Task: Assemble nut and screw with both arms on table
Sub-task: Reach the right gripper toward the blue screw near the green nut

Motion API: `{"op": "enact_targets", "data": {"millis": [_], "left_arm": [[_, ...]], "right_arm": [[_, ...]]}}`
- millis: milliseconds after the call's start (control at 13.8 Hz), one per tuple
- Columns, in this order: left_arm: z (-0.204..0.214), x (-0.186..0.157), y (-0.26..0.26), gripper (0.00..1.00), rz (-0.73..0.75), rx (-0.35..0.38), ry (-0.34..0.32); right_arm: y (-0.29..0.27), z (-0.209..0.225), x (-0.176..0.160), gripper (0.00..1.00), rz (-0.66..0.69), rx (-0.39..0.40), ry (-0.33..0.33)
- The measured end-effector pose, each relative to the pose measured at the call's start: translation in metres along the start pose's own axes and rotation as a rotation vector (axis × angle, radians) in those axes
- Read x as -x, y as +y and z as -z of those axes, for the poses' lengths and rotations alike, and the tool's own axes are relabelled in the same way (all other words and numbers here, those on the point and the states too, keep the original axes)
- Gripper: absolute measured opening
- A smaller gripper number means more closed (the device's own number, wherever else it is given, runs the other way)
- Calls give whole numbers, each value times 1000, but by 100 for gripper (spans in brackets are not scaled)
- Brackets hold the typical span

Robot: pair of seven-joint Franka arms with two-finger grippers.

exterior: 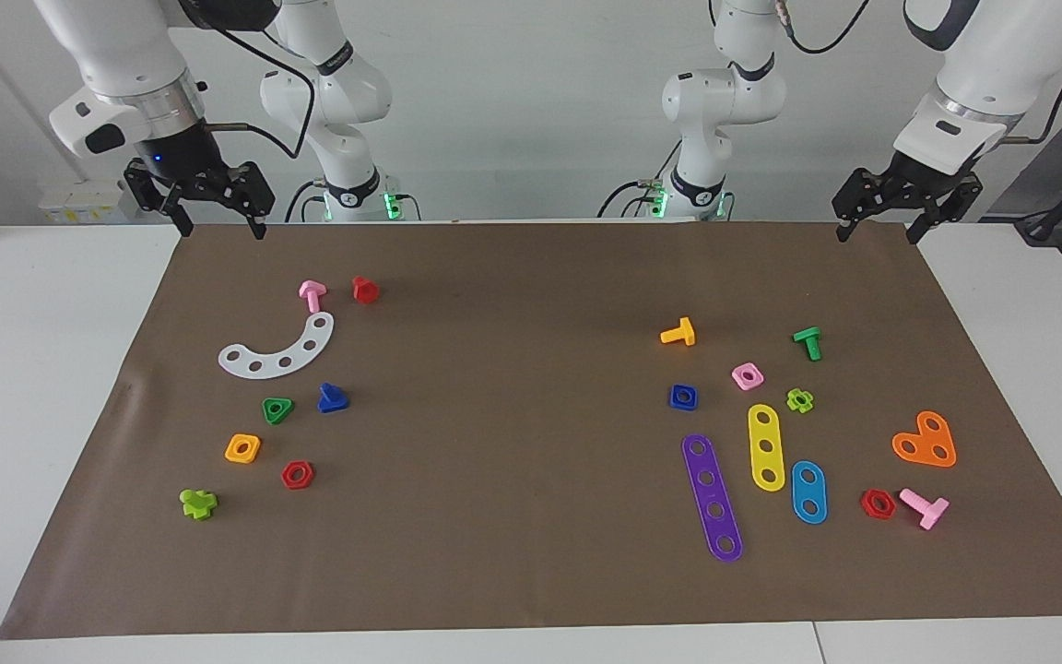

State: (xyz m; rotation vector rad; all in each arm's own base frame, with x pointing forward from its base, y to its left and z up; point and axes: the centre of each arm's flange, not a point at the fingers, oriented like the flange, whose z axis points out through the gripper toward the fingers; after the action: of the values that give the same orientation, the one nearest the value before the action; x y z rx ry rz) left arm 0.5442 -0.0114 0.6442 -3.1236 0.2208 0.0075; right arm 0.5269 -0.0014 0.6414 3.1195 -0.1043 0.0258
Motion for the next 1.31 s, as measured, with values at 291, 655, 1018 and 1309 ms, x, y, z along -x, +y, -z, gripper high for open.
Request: {"op": "enact_targets", "data": {"millis": [291,655,1018,1309], "left_arm": [[0,0,0,100,0,0,0],[0,0,0,100,0,0,0],[0,0,0,100,0,0,0],[0,0,0,100,0,0,0]], "right_arm": [[0,-4,-1,100,3,0,-3],[-4,-32,-15,100,51,1,-7],[-18,-97,-31,100,96,-11,8],[-51,-165,-40,100,150,-13,6]]}}
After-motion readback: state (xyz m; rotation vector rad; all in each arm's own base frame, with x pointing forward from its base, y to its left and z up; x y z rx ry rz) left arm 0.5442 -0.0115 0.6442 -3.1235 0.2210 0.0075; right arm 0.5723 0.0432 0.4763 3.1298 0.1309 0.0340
